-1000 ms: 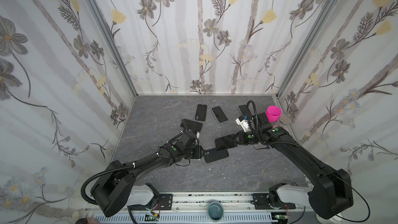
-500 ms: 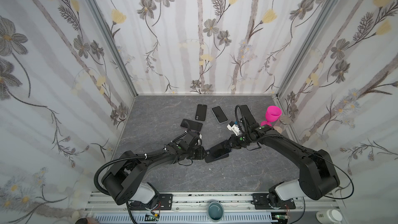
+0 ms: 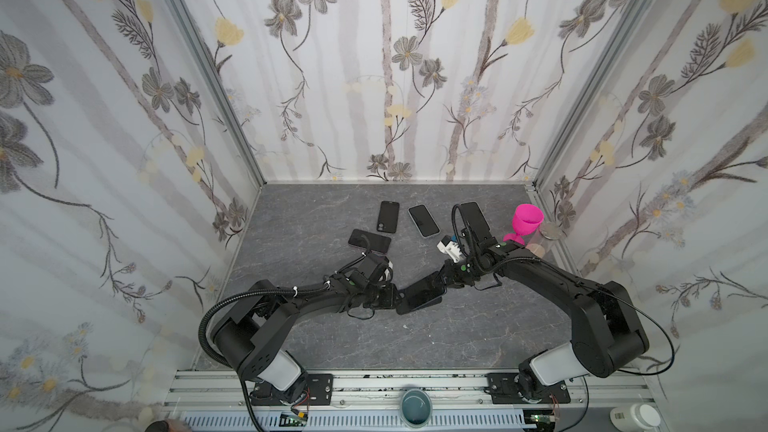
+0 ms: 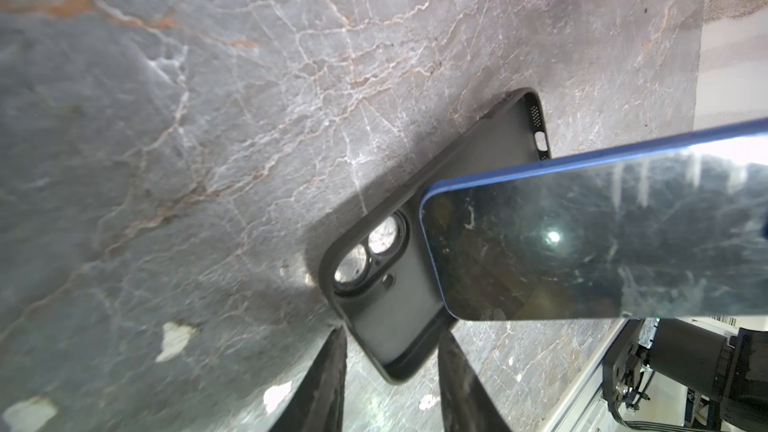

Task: Put the phone into the phone case
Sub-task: 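Insert the phone's edge into the case with the right gripper while the left holds it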

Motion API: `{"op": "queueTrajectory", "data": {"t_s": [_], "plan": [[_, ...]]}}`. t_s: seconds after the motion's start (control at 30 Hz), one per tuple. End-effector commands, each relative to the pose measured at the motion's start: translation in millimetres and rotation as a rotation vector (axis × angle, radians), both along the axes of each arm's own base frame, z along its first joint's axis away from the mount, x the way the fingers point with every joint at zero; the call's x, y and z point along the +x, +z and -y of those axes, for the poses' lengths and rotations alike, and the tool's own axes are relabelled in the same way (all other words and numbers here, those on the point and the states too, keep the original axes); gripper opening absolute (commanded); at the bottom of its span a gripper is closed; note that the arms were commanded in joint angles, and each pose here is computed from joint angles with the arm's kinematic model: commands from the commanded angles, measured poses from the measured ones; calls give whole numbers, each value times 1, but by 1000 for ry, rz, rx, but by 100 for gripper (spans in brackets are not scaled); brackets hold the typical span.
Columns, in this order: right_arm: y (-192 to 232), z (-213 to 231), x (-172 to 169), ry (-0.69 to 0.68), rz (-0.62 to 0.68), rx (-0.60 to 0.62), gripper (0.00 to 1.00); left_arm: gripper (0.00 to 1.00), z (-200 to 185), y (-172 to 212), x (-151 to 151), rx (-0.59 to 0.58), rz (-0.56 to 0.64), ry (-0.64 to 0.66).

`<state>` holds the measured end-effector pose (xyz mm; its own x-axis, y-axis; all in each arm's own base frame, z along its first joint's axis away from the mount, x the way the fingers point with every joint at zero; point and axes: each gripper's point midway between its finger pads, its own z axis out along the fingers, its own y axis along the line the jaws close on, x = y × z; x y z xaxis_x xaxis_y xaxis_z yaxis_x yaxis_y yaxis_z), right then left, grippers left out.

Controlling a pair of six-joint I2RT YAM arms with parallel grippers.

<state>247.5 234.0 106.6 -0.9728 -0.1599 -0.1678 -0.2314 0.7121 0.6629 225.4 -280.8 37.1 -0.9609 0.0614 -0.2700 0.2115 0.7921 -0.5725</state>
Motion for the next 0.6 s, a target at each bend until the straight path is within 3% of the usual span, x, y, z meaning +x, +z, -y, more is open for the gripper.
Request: {"op": "queueTrajectory", "data": {"t_s": [0.0,0.57], "plan": [[1,-1,-1,-9,-9,17,0,37,12,8,9,-53,24,-4],[4,0,-2,-26,-22,51,0,39,20,8,15,-70,32,-7]]}}
